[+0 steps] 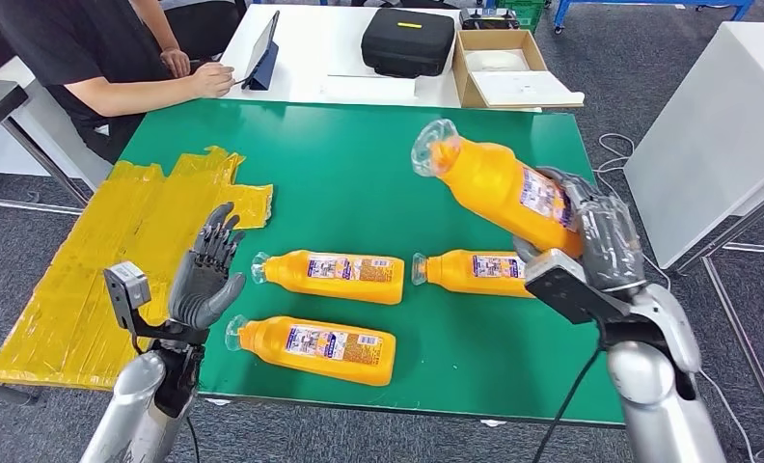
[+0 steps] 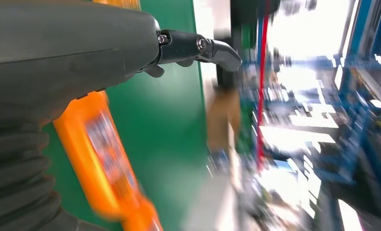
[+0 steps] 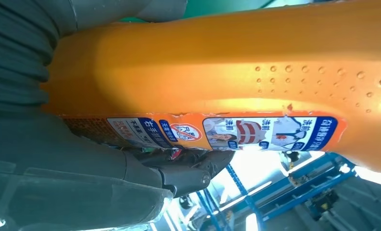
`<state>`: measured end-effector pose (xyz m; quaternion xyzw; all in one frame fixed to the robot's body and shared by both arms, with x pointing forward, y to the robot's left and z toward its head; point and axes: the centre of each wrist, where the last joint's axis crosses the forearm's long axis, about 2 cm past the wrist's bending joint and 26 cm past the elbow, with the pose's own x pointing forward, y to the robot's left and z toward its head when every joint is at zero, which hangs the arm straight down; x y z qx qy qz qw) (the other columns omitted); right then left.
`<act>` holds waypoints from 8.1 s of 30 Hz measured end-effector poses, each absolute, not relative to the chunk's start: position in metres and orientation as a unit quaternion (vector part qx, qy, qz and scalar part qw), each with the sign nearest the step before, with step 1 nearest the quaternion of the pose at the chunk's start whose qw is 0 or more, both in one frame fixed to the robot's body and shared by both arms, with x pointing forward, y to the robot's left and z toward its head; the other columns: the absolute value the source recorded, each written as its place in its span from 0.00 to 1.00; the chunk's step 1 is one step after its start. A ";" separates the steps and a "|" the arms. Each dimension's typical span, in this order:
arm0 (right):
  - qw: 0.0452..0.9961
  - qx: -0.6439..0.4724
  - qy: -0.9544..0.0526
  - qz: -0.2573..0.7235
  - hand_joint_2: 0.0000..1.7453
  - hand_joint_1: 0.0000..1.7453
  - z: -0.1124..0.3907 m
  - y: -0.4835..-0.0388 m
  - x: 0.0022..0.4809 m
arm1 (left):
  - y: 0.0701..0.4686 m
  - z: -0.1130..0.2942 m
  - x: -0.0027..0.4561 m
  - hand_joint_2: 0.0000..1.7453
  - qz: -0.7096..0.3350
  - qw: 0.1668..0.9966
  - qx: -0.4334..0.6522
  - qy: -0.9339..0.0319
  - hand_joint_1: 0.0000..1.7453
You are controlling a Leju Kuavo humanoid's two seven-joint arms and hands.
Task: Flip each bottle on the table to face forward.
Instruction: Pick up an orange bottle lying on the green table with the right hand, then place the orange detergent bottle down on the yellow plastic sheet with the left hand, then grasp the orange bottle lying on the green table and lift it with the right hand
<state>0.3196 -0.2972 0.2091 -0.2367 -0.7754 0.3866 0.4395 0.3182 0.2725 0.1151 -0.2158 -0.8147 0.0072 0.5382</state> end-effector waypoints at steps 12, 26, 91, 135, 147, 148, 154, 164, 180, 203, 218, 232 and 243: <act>0.457 -0.115 -0.789 0.395 1.00 1.00 0.185 -0.116 0.343 | 0.211 0.166 0.377 1.00 0.089 0.514 -0.351 -0.777 0.00; 0.493 -0.055 -0.759 0.422 1.00 1.00 0.183 -0.047 0.335 | 0.200 0.173 0.381 1.00 0.117 0.518 -0.359 -0.767 0.00; 0.525 -0.057 -0.668 0.525 0.75 0.43 0.196 -0.011 0.353 | 0.195 0.189 0.369 1.00 0.114 0.516 -0.329 -0.783 1.00; 0.497 -0.169 -0.781 0.338 0.00 0.00 0.158 -0.227 0.272 | 0.287 0.220 0.375 1.00 -0.167 0.203 0.493 -0.829 1.00; 0.483 -0.131 -0.792 0.349 0.00 0.00 0.158 -0.244 0.269 | 0.325 0.178 0.377 1.00 -0.342 0.249 0.629 -0.652 1.00; 0.481 -0.129 -0.793 0.351 0.00 0.00 0.158 -0.244 0.270 | 0.327 0.172 0.375 1.00 -0.349 0.257 0.630 -0.645 1.00; 0.472 -0.122 -0.795 0.362 0.00 0.00 0.159 -0.244 0.274 | 0.334 0.147 0.373 1.00 -0.383 0.289 0.622 -0.618 1.00; 0.456 -0.097 -0.796 0.387 0.00 0.00 0.160 -0.233 0.278 | 0.320 0.108 0.380 1.00 -0.446 0.347 0.601 -0.565 1.00; 0.448 -0.080 -0.786 0.418 0.00 0.00 0.157 -0.213 0.277 | 0.294 0.084 0.387 1.00 -0.503 0.402 0.569 -0.511 0.00; 0.481 -0.176 -0.727 0.457 1.00 0.00 0.132 -0.233 0.264 | 0.339 0.116 0.409 0.00 -0.157 0.569 0.370 -0.717 0.00; 0.570 -0.340 -0.560 0.496 1.00 0.00 0.104 -0.352 0.268 | 0.378 0.118 0.394 0.00 0.214 0.560 0.088 -0.795 0.00; 0.612 -0.361 -0.449 0.542 1.00 0.00 0.078 -0.413 0.285 | 0.356 0.130 0.401 0.00 0.197 0.549 0.064 -0.810 0.00; 0.603 -0.362 -0.438 0.560 1.00 0.00 0.092 -0.415 0.351 | 0.350 0.132 0.403 0.00 0.186 0.543 0.051 -0.817 0.00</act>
